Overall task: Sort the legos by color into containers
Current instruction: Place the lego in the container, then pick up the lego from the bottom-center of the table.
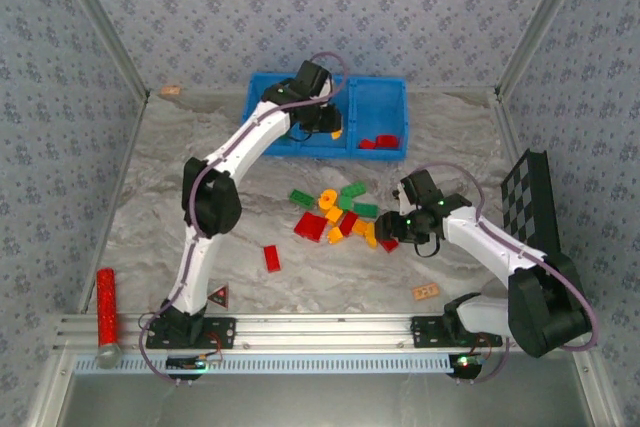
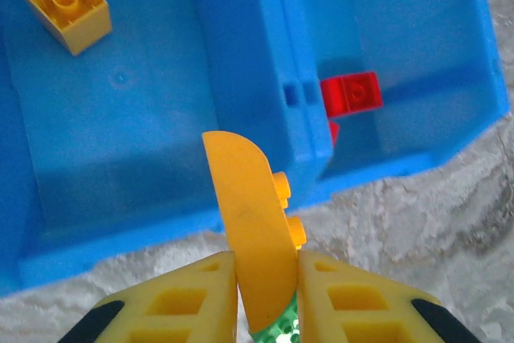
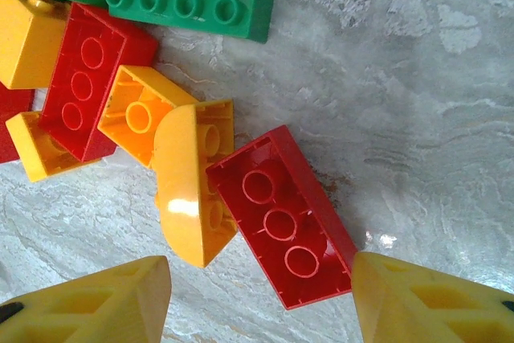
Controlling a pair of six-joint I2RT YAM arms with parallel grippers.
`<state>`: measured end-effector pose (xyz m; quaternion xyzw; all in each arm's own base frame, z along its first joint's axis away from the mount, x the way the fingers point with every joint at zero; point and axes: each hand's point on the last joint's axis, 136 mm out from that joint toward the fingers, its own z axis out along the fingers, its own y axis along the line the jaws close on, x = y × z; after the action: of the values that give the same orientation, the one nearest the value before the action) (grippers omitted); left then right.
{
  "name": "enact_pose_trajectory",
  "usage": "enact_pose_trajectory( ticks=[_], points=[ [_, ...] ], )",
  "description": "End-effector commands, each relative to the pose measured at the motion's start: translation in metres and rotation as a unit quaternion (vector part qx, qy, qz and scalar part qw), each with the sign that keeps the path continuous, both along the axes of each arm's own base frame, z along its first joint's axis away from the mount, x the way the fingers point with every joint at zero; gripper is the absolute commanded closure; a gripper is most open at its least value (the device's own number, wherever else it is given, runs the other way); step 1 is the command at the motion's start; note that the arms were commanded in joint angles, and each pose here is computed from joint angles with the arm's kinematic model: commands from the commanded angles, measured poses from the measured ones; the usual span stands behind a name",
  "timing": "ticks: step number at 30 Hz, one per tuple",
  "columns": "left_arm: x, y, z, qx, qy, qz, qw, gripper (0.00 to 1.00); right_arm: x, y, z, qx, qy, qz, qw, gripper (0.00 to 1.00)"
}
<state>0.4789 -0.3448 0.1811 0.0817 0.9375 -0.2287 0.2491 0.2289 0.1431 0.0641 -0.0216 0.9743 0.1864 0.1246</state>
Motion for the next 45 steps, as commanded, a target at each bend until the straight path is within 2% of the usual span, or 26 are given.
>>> enact_pose_trajectory(
  ticks=[1,6,15,29,35,37,39,45],
  points=[
    [0.017,0.004,0.002,0.003,-0.012,0.007,1.000,0.77,-0.001,-0.002,0.000,-0.003,0.001,-0.010,1.000,0.37],
    [0.028,0.008,-0.025,0.010,0.007,0.018,1.000,0.77,-0.002,-0.002,-0.002,-0.005,0.001,-0.005,1.000,0.37],
    [0.029,0.008,-0.057,0.021,0.034,0.019,0.999,0.77,-0.007,-0.004,-0.018,-0.029,0.021,0.015,0.999,0.36],
    [0.026,0.006,-0.062,0.020,0.044,0.014,0.999,0.72,-0.017,-0.010,-0.045,-0.106,0.048,0.040,0.992,0.41],
    [0.023,0.006,-0.059,0.018,0.045,0.008,0.999,0.63,-0.016,-0.004,-0.049,-0.112,0.048,0.048,0.991,0.48],
    [0.022,0.006,-0.054,0.019,0.043,0.004,0.999,0.61,-0.015,-0.003,-0.049,-0.111,0.046,0.048,0.992,0.55],
    [0.020,0.007,-0.047,0.019,0.038,-0.001,0.999,0.59,-0.015,-0.003,-0.047,-0.112,0.045,0.049,0.992,0.61],
    [-0.002,0.015,-0.017,0.040,0.025,-0.026,0.999,0.54,-0.014,0.001,-0.037,-0.104,0.038,0.052,0.992,0.70]
  ],
)
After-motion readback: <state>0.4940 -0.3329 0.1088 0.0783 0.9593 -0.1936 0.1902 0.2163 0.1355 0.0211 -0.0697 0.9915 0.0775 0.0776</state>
